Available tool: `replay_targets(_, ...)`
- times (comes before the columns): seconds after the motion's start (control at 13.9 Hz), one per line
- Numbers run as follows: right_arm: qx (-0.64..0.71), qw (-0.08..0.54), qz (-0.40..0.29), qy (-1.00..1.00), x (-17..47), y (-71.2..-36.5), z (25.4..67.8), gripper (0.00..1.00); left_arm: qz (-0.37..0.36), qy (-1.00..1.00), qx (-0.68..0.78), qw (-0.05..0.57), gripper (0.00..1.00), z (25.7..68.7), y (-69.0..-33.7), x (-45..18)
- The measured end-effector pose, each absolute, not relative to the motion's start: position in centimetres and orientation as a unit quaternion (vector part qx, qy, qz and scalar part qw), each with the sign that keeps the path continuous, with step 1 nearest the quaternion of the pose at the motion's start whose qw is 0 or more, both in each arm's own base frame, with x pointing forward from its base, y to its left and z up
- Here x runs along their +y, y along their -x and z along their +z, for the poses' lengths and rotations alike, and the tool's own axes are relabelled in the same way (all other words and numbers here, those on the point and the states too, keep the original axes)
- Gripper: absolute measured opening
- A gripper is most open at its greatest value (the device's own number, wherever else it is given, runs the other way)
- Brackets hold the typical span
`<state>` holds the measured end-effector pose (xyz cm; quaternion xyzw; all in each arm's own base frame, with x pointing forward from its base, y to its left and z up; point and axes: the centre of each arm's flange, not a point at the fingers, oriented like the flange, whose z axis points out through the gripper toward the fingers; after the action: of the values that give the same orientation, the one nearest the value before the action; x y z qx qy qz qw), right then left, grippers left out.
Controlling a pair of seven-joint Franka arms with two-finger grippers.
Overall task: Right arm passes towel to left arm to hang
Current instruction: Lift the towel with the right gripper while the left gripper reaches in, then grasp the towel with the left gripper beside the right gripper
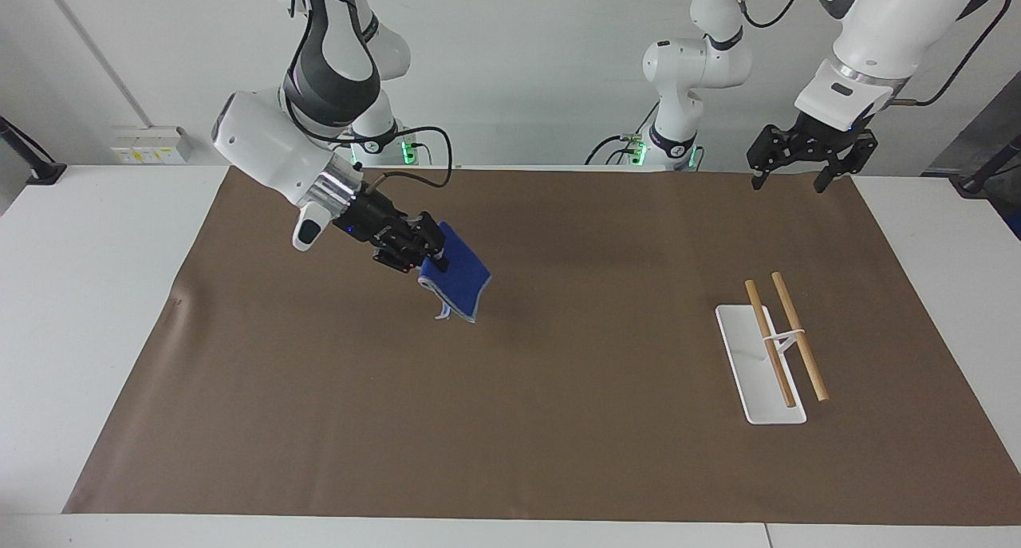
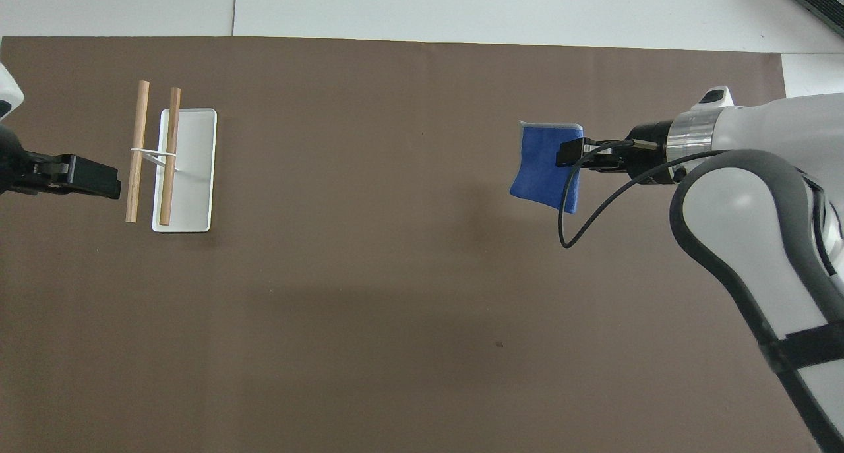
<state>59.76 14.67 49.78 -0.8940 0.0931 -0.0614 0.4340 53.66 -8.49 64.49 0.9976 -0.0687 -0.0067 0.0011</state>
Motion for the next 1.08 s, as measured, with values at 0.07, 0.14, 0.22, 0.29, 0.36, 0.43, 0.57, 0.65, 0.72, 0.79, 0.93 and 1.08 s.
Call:
replay_targets(0.07, 0.103, 0.458, -0.054, 0.881, 15.8, -59.5, 50.1, 0.11, -0.008, -0.997, -0.07, 0.005, 1.0, 64.0, -53.3, -9.5)
replay_targets(0.14, 0.116, 0.483, -0.043, 0.867, 17.1, -59.2, 50.4, 0.11, -0.003, -0.998, -0.058, 0.022, 1.0, 63.3, -52.9, -10.9)
replay_targets(0.22, 0.132, 0.511, -0.03, 0.849, 18.5, -58.9, 50.9, 0.11, 0.006, -0.998, -0.029, 0.056, 1.0, 62.5, -52.7, -12.3)
replay_targets(0.29, 0.144, 0.535, -0.018, 0.833, 19.8, -58.5, 51.3, 0.11, 0.014, -0.996, 0.004, 0.09, 1.0, 61.6, -52.5, -13.2)
replay_targets(0.36, 0.152, 0.554, -0.009, 0.819, 21.0, -58.1, 51.7, 0.11, 0.019, -0.992, 0.034, 0.117, 1.0, 60.8, -52.2, -14.2)
replay_targets(0.43, 0.162, 0.57, -0.004, 0.805, 22.0, -57.9, 52.0, 0.11, 0.02, -0.988, 0.062, 0.137, 1.0, 60.1, -51.7, -15.4)
replay_targets(0.57, 0.193, 0.604, 0.0, 0.773, 23.6, -57.5, 52.4, 0.11, 0.023, -0.974, 0.125, 0.185, 1.0, 59.2, -50.7, -18.2)
replay_targets(0.65, 0.209, 0.619, 0.003, 0.757, 24.4, -57.2, 52.4, 0.11, 0.024, -0.965, 0.157, 0.211, 1.0, 58.9, -50.3, -19.4)
replay_targets(0.72, 0.219, 0.628, 0.007, 0.747, 25.2, -56.9, 52.4, 0.11, 0.023, -0.954, 0.188, 0.231, 1.0, 58.7, -49.9, -20.5)
replay_targets(0.79, 0.222, 0.631, 0.009, 0.743, 25.7, -56.7, 52.3, 0.11, 0.021, -0.944, 0.215, 0.248, 1.0, 58.6, -49.6, -21.5)
replay_targets(0.93, 0.224, 0.633, 0.013, 0.741, 26.0, -56.4, 52.2, 0.11, 0.025, -0.922, 0.261, 0.285, 1.0, 58.7, -49.1, -23.4)
replay_targets(1.08, 0.226, 0.632, 0.014, 0.741, 25.8, -56.3, 52.0, 0.11, 0.033, -0.896, 0.308, 0.318, 1.0, 59.1, -48.7, -25.0)
